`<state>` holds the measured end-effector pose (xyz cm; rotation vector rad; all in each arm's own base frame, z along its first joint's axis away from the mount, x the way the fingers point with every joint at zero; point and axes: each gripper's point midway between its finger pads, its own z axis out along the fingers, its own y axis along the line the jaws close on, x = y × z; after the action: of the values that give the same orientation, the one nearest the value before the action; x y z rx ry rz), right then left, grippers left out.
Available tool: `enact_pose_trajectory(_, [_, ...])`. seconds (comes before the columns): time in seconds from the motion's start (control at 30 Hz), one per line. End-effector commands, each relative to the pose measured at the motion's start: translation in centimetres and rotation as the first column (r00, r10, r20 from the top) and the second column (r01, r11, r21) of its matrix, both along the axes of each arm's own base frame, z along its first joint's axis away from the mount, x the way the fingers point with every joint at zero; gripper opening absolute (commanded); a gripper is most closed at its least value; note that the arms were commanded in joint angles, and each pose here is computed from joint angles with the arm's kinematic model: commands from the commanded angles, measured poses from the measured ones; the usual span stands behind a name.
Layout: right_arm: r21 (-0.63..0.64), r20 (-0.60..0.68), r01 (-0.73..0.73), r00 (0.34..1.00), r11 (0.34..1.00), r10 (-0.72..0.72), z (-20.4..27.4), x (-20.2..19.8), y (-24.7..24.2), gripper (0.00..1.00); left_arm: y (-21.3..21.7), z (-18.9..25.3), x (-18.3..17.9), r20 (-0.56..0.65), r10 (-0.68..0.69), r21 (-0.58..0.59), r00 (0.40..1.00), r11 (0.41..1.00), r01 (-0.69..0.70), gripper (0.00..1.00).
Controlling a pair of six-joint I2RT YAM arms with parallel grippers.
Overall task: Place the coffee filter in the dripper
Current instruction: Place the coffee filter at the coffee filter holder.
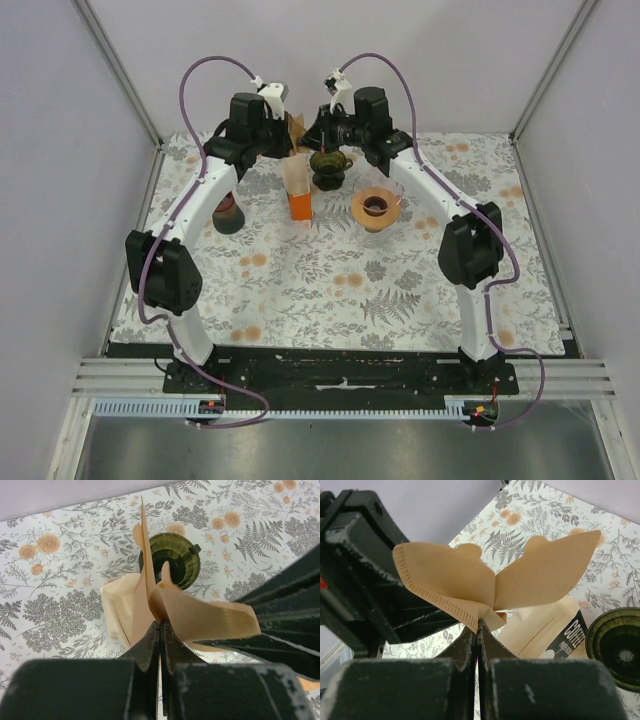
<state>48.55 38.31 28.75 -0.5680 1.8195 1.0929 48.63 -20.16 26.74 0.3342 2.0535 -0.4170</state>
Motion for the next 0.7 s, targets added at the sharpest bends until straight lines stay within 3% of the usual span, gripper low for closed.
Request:
enact_pose_trajectory(0.0, [0.001, 0.02, -0.028, 0.999, 1.0, 0.028, 0.1, 0.2, 0.4, 0.0, 0.0, -0.7, 1.6, -0.026, 0.064, -0.076, 0.998, 0.995, -0.066, 0.02])
enact_pose_trajectory(0.2, [0.03, -0.045, -0.071, 0.996, 0.997, 0.072, -1.0, 0.5, 1.1, 0.0, 0.2, -1.3, 1.8, -0.044, 0.088, -0.081, 0.995, 0.992, -0.092, 0.02])
enact_pose_trajectory(0.5, [0.025, -0.061, -0.108, 0.992, 0.994, 0.109, -1.8, -0.2, 1.2, 0.0, 0.5, -5.3, -0.8, -0.26, 0.156, -0.113, 0.953, 0.975, -0.191, 0.02])
enact_pose_trajectory(0.67, [0.017, -0.043, -0.107, 0.993, 0.994, 0.108, -1.4, -0.4, 0.9, 0.0, 0.3, -4.7, -0.9, -0.256, 0.155, -0.131, 0.954, 0.972, -0.193, 0.02])
